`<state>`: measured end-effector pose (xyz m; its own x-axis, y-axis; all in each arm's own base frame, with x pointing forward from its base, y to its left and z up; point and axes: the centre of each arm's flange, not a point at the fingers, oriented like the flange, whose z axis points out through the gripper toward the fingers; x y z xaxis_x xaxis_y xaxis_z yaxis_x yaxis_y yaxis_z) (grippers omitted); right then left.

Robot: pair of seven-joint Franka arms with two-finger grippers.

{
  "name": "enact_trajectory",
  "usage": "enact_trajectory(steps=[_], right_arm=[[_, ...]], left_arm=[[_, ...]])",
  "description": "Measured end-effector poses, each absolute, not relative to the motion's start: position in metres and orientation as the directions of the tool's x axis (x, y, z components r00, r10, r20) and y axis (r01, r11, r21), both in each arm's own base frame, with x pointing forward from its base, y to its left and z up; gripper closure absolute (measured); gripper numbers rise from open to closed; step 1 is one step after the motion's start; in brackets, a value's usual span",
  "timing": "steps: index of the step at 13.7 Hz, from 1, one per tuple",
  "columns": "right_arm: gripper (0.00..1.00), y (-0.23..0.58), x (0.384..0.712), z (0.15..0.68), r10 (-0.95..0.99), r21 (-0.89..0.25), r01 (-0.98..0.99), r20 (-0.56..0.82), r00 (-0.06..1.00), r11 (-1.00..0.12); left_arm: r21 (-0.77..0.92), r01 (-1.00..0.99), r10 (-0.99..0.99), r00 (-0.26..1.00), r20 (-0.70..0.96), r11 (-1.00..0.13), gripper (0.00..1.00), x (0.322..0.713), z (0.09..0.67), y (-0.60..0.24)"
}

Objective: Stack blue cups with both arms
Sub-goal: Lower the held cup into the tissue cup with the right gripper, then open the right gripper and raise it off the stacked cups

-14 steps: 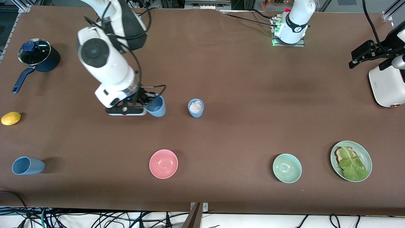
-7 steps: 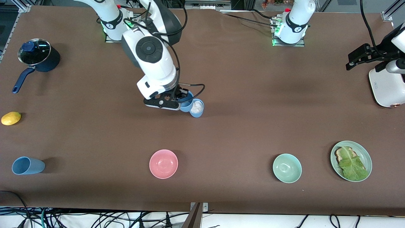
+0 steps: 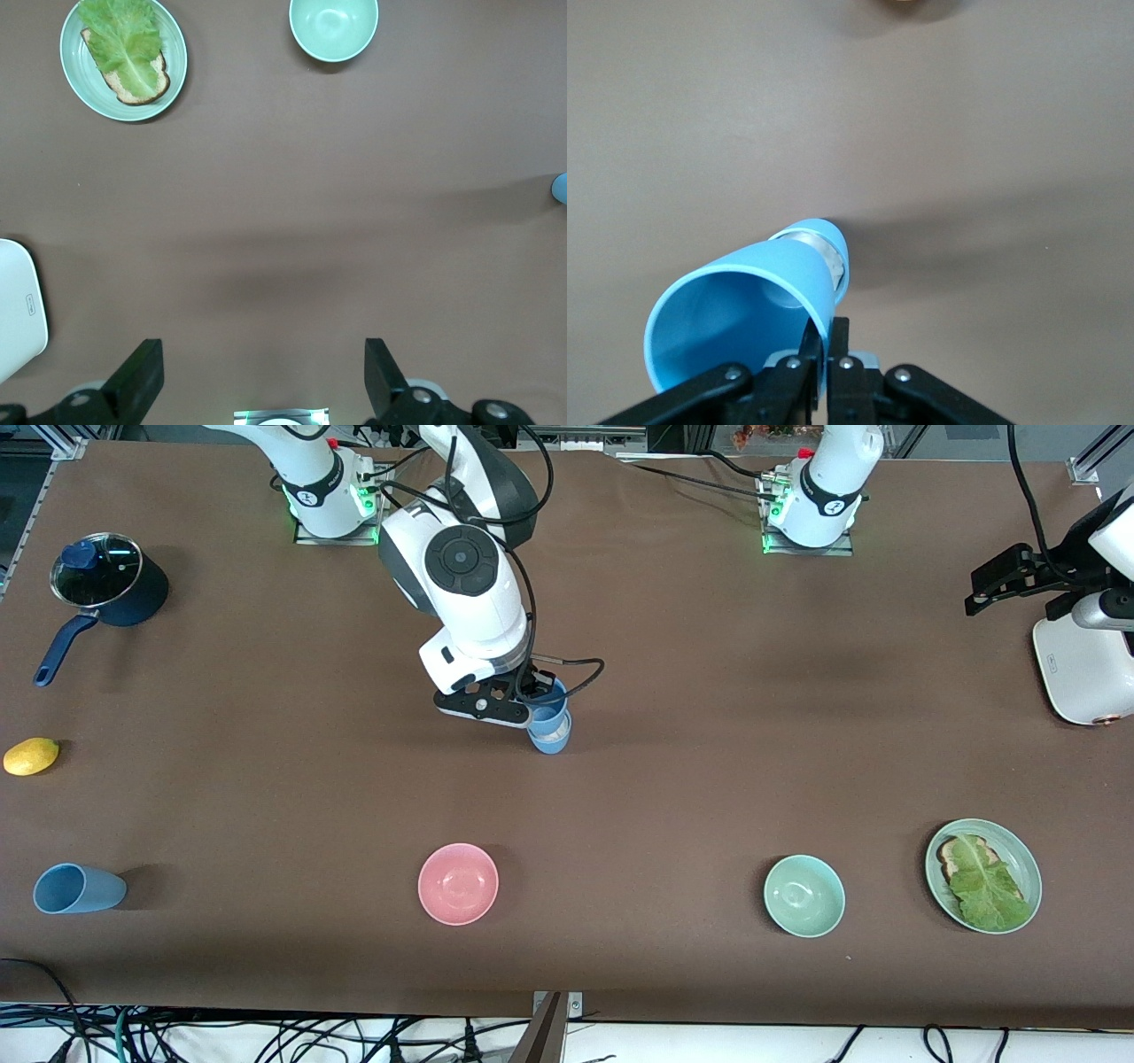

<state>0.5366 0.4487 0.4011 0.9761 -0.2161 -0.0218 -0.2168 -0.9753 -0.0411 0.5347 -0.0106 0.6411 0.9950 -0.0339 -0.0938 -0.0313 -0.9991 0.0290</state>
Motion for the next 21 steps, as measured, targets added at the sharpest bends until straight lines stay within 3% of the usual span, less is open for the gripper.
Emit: enact_trajectory(steps=[21], right_arm=[[0.95, 0.454, 0.536, 0.37, -0.217, -0.026, -0.218, -0.021, 0.976, -0.976]], left_arm=[[0.03, -0.035, -0.038, 0.994, -0.104, -0.999, 0.0, 0.538, 0.636, -0.01]])
